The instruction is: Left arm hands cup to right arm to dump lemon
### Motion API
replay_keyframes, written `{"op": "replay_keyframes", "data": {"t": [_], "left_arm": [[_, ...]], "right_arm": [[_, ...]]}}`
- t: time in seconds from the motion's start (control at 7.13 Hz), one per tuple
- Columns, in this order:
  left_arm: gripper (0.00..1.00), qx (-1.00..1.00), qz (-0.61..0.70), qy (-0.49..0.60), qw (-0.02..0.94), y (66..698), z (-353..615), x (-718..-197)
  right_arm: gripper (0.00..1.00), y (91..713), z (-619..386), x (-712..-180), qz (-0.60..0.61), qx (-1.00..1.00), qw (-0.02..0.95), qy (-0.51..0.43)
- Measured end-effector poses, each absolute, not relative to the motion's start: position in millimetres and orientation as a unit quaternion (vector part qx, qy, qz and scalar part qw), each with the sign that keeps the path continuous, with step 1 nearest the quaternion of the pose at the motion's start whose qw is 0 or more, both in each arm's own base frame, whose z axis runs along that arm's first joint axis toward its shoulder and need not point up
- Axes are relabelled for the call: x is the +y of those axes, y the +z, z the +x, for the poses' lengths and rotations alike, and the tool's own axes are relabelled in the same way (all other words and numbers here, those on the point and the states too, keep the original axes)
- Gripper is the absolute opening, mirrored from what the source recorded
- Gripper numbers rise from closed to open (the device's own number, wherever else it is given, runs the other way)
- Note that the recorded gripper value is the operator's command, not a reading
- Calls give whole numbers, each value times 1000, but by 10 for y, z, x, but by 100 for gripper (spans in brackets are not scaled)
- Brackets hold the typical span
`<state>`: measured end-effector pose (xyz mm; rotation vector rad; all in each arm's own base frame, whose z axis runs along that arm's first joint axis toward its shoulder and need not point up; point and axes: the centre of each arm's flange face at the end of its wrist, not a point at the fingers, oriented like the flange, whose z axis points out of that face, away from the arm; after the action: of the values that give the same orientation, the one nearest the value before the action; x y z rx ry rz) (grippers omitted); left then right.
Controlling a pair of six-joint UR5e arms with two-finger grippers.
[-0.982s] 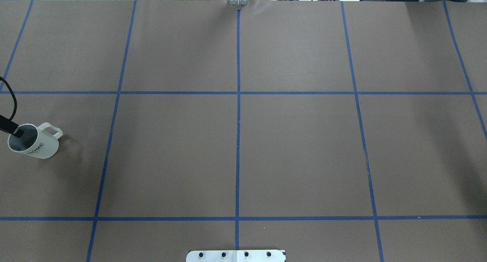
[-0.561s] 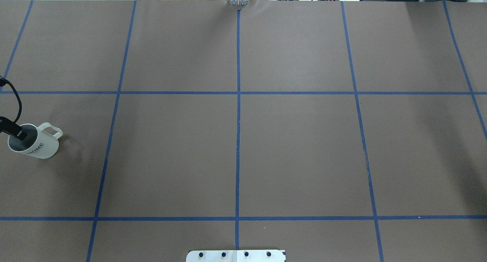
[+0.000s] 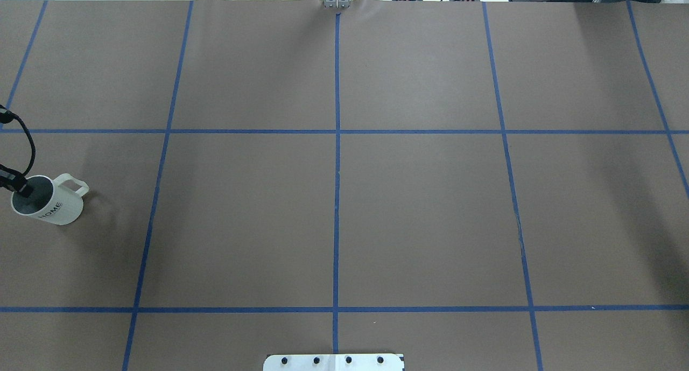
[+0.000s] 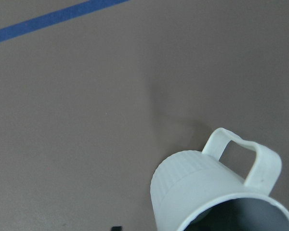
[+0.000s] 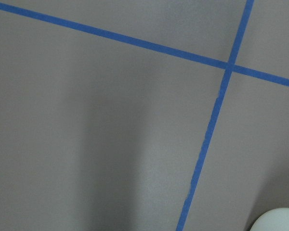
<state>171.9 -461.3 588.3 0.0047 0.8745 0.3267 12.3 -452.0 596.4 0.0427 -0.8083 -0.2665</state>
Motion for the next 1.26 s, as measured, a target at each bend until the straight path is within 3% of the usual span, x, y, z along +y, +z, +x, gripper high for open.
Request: {"op": "replay_keyframes", "data": {"t": [0.84, 1.26], "left_arm": [[0, 457, -4, 15, 889, 4751, 1813, -4808], [0, 469, -53, -28, 881, 3595, 2250, -5324]], "right_arm": [[100, 5511, 10, -4650, 59, -435, 887, -143], [100, 5018, -522, -4765, 159, -478, 846, -176]]}}
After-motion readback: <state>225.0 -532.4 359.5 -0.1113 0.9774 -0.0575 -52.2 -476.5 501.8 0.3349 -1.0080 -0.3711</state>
